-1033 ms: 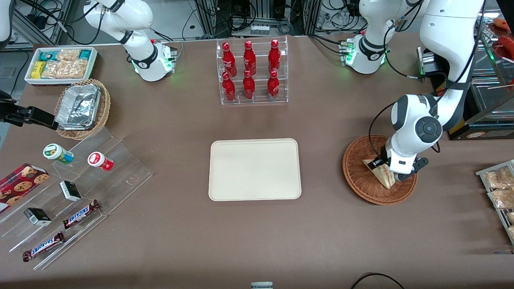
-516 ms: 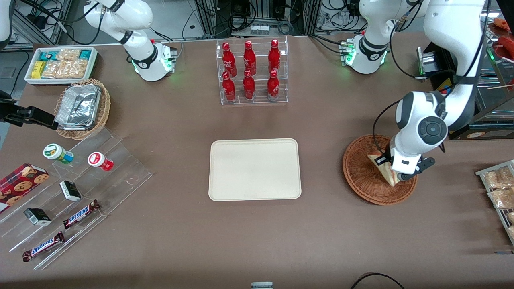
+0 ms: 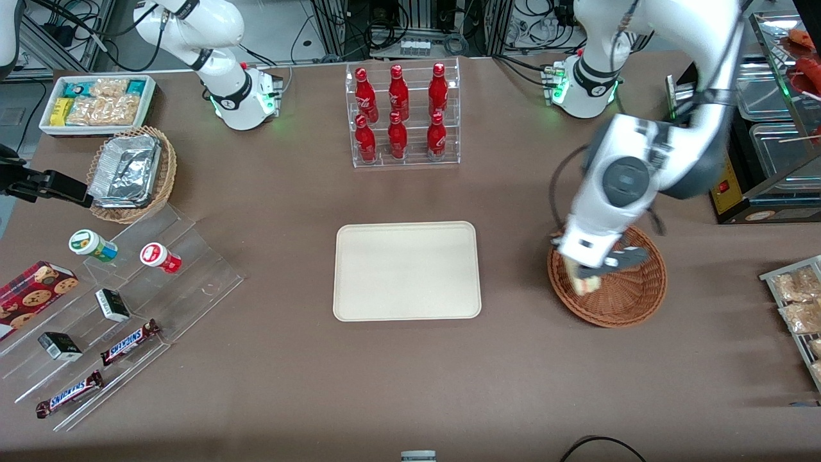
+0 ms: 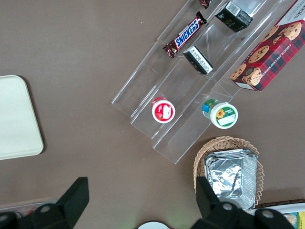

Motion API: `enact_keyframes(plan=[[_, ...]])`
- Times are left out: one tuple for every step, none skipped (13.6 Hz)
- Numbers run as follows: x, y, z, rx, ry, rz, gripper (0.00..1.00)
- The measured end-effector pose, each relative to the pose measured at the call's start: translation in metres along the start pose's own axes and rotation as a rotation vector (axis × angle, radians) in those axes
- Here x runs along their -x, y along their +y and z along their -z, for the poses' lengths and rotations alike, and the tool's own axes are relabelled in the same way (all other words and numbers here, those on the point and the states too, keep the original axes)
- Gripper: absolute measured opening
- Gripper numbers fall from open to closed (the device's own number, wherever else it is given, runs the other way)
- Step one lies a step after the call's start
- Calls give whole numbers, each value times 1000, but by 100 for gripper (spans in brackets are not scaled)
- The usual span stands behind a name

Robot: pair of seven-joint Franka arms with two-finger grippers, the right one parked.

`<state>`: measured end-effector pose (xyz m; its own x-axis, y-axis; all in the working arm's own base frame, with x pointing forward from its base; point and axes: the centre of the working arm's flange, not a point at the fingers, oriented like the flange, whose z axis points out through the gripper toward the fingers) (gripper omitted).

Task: Place sandwich from basket to tray
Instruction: 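Lift the sandwich and carry it over the cream tray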

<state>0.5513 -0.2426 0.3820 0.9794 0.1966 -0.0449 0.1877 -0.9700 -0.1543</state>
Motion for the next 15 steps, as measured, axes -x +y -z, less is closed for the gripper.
enact_keyframes(plan=[[13, 25, 5, 3, 13, -49, 19], [25, 50, 10, 8, 25, -97, 19], [34, 74, 12, 13, 36, -142, 19], [40, 97, 12, 19, 44, -178, 19], [45, 122, 11, 26, 51, -209, 19], [49, 146, 7, 35, 55, -234, 19], [52, 170, 1, 44, 54, -250, 19], [56, 192, -8, 49, 53, -257, 19], [60, 213, -17, 53, 53, -259, 19], [64, 232, -27, 56, 53, -262, 19], [67, 248, -36, 58, 52, -270, 19], [70, 262, -45, 60, 52, -278, 19], [73, 273, -52, 63, 52, -282, 19], [74, 282, -59, 65, 52, -277, 19], [74, 288, -65, 66, 52, -272, 19]])
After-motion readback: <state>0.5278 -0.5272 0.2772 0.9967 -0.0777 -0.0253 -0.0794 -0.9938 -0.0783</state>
